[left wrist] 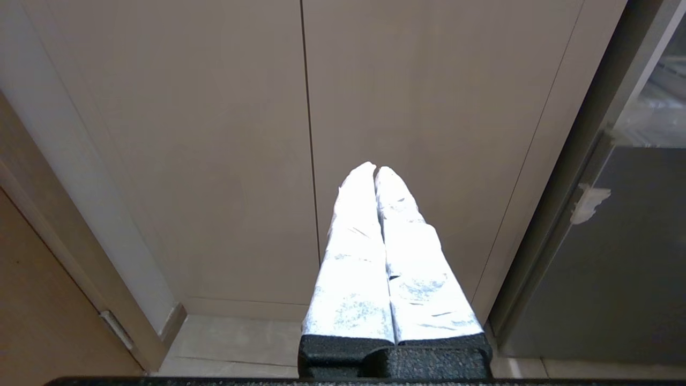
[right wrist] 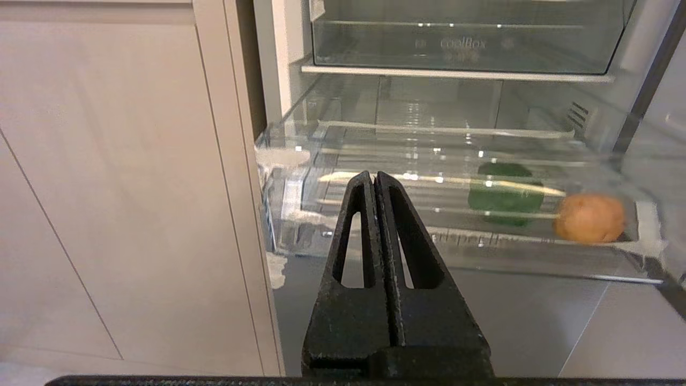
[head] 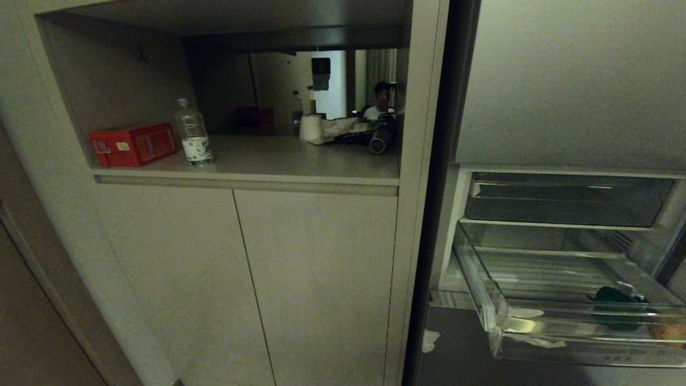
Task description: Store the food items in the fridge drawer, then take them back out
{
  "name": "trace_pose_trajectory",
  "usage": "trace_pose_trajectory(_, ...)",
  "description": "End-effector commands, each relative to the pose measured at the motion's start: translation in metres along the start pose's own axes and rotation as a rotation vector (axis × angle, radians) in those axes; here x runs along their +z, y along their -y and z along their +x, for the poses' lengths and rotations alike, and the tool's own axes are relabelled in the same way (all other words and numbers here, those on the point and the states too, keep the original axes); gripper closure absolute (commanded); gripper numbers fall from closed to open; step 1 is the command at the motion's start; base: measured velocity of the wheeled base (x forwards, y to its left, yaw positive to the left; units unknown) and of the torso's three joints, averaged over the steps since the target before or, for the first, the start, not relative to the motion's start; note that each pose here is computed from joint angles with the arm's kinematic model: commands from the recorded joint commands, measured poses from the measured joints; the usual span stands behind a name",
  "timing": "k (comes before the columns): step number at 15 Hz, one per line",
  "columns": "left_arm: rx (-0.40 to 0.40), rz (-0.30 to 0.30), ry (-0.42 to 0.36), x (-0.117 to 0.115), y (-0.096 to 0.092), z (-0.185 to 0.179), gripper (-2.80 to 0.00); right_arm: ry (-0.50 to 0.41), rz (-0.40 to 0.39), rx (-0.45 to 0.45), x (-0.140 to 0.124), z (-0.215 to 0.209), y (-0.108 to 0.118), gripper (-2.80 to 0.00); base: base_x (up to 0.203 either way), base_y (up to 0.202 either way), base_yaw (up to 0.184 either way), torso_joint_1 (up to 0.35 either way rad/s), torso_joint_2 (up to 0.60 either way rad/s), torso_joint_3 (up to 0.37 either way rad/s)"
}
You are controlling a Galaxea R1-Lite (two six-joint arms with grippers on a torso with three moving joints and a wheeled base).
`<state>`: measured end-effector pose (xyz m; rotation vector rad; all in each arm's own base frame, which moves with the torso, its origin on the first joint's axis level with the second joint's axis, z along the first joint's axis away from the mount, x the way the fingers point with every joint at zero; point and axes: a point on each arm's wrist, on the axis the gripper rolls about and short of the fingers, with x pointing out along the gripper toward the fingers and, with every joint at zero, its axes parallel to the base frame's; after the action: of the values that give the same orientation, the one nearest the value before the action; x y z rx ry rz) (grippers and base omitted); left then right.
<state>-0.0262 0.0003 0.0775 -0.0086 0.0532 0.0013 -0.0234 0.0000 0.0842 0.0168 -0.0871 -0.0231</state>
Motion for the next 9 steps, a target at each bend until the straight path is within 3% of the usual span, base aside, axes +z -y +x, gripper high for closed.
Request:
trace_pose_trajectory(1,0.000,0.000,0.001,0.0001,0.0000,-0.0001,0.00,-0.030,0.000,-0.001,-0.0087,0.0018,0.0001,0.00,0.000,0.000,0.000,0.178,-0.38,-0.217)
trace_pose_trajectory(9,0.000,0.000,-0.001,-0.0001,0.0000,0.0000,0.00,-0.032,0.000,0.000,-0.0087,0.0019,0.0001,0.00,0.000,0.000,0.000,0.159,-0.34,-0.183)
